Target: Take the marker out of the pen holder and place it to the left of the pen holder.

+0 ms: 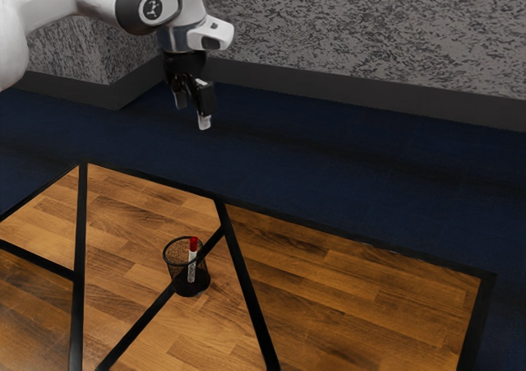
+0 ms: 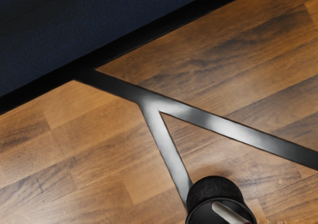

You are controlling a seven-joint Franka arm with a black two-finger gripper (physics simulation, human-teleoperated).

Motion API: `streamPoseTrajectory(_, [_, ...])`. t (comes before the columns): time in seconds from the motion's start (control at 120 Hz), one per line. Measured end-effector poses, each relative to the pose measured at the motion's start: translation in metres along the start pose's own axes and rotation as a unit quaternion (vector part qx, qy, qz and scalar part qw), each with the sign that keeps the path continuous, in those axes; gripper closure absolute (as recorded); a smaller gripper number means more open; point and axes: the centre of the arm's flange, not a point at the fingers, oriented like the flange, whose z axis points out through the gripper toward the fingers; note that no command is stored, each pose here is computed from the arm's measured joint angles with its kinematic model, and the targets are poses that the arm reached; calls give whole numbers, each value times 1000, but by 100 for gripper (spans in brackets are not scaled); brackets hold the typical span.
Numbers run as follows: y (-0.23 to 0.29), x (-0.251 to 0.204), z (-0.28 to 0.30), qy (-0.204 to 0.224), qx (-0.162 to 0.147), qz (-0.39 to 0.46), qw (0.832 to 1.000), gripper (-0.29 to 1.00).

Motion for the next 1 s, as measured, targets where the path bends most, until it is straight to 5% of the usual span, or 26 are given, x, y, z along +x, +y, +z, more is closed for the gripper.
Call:
streamPoseTrajectory(0.267, [38,36,76,-58,5,94,994,0])
streamPoseTrajectory(0.383, [55,45,130,-138,25,113,984,0])
streamPoseTrajectory(0.642, [69,22,213,-274,-6,137,952,0])
streamPoseTrajectory(1.0, [80,18,260,-312,-49,141,938,2])
